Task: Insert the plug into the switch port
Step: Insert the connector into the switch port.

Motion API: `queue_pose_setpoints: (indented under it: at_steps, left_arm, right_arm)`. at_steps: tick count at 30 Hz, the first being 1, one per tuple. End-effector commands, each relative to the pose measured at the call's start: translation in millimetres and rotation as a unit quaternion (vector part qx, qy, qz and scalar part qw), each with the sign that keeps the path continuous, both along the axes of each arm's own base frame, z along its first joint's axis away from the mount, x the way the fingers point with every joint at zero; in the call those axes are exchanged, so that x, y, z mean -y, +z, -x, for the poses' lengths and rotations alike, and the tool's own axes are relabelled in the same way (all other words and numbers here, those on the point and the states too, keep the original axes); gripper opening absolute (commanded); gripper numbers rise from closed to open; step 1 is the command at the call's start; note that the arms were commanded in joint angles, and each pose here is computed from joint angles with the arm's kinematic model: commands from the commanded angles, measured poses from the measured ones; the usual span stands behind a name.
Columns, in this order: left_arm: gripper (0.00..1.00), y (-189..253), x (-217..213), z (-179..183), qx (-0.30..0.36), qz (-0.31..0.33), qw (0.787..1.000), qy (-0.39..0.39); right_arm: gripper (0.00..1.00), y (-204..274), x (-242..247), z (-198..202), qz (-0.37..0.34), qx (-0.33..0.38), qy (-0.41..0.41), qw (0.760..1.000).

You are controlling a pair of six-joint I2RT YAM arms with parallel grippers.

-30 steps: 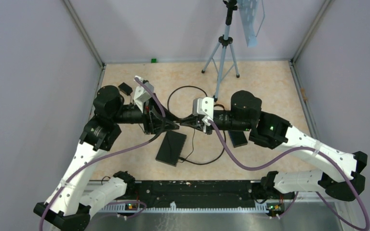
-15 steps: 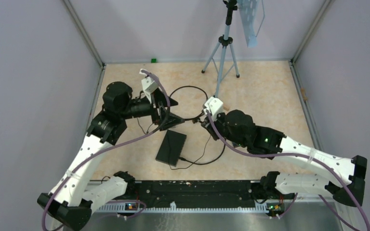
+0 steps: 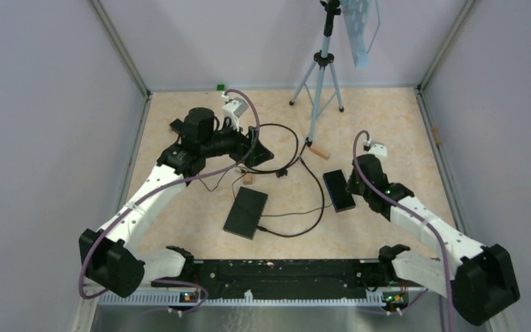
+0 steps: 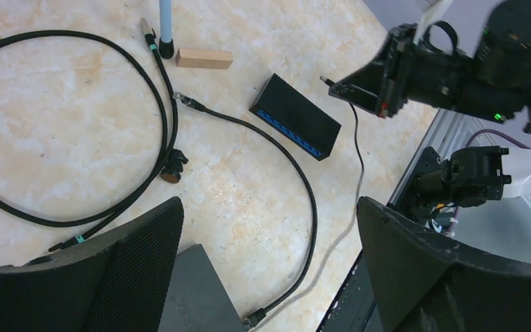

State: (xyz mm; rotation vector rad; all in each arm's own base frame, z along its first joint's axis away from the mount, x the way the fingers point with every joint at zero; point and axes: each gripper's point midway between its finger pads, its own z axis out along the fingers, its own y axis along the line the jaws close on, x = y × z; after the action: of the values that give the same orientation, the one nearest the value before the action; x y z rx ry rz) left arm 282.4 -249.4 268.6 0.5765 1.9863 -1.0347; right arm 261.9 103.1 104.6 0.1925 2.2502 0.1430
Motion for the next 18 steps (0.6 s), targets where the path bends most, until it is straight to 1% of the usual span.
queue_pose_setpoints:
  at_steps: [1,4,11,15,18]
  left_arm:
    - [0.99,14,-5,4,0.032,0.01,0.999,0.011]
    - [0.99,6,-11,9,0.027,-0.005,1.0,0.015]
    - [0.99,-4,-19,14,0.021,-0.022,0.999,0.028]
    - [0.99,-9,-20,16,0.017,-0.024,0.999,0.028]
    - [0.99,-13,-21,15,0.014,-0.029,0.999,0.031]
  right_arm:
    - [0.0,-9,16,-43,-0.067,-0.006,-0.081,0.994]
    - [0.0,-27,25,-55,-0.063,-0.042,-0.106,0.991]
    - [0.0,-54,33,-65,-0.046,-0.075,-0.138,0.987]
    - [0.0,-64,26,-65,-0.049,-0.087,-0.116,0.988]
    - [0.0,-67,13,-67,-0.059,-0.088,-0.068,0.992]
